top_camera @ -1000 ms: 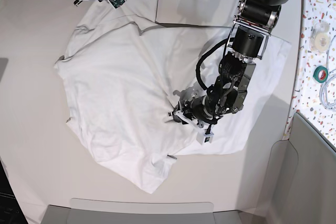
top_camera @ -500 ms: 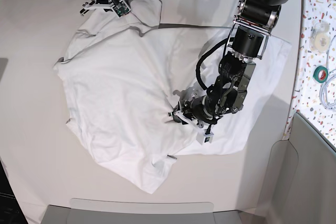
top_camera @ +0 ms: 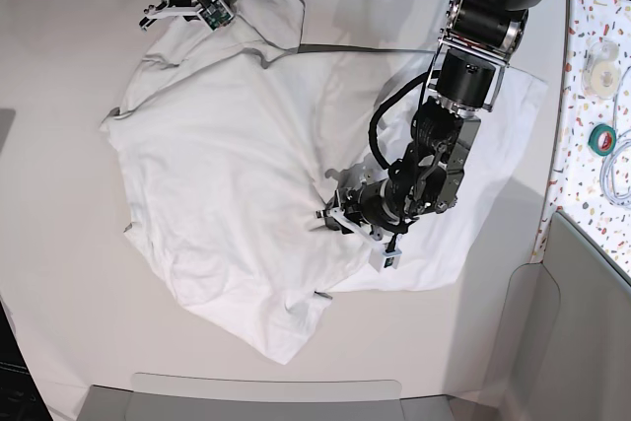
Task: Layout the t-shirt on the table in an organized manner, then fold the t-shirt properly
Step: 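Grasp the shirt fabric with both grippers, right gripper at the shoulder, then pull the shirt with both grippers, drawing the fabric apart to spread it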
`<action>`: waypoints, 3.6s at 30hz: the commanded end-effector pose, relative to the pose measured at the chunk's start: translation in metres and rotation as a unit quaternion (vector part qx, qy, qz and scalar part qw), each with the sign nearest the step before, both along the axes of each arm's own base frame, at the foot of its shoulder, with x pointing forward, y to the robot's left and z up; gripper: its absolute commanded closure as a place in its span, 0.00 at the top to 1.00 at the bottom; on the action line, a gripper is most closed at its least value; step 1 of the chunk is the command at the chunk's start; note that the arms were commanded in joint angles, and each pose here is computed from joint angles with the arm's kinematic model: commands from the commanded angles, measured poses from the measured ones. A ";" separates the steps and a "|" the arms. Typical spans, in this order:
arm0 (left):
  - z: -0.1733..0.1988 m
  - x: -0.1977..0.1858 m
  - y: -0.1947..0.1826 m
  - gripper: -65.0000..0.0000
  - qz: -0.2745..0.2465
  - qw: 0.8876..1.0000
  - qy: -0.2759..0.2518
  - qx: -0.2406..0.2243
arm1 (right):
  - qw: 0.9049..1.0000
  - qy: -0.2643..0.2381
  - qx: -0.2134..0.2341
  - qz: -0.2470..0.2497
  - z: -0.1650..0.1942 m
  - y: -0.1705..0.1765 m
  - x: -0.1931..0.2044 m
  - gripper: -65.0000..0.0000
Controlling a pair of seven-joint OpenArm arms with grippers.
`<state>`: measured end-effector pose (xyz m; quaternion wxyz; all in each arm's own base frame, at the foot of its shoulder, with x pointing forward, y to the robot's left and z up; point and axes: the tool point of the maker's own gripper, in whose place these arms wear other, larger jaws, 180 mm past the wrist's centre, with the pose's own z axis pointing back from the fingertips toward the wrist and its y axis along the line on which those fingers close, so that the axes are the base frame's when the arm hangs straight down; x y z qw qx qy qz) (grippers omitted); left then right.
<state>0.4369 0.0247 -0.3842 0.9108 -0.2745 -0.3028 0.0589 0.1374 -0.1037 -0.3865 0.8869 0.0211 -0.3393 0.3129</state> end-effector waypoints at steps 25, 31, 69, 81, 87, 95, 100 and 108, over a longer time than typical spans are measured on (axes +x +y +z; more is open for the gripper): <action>0.015 0.011 -0.001 0.17 0.002 1.000 -0.021 -0.004 | 0.979 -0.179 0.085 -0.043 0.043 -0.007 0.054 0.00; 0.016 0.011 -0.001 0.17 0.001 1.000 -0.021 -0.005 | 0.989 -0.123 0.048 -0.068 0.015 -0.022 0.057 0.00; 0.001 0.004 -0.009 0.18 -0.017 0.998 -0.029 0.055 | 0.909 -0.131 0.098 -0.384 0.060 -0.165 0.033 0.00; 0.112 0.007 -0.039 0.18 -0.041 0.982 -0.186 0.007 | 0.896 -0.231 0.152 -0.348 0.109 -0.148 0.108 0.00; 0.152 -0.006 -0.042 0.18 -0.045 0.968 -0.246 -0.005 | 0.889 -0.287 0.204 -0.293 0.148 -0.113 0.164 0.00; 0.137 0.027 0.053 0.17 0.057 0.951 -0.267 0.142 | 0.935 -0.232 0.134 -0.232 0.138 -0.077 0.259 0.00; 0.102 0.037 0.084 0.18 0.070 0.935 -0.253 0.239 | 0.956 -0.153 0.117 -0.221 0.086 -0.061 0.294 0.00; 0.057 0.067 0.106 0.18 0.080 0.938 -0.205 0.268 | 0.964 -0.070 0.114 -0.231 0.027 -0.057 0.286 0.00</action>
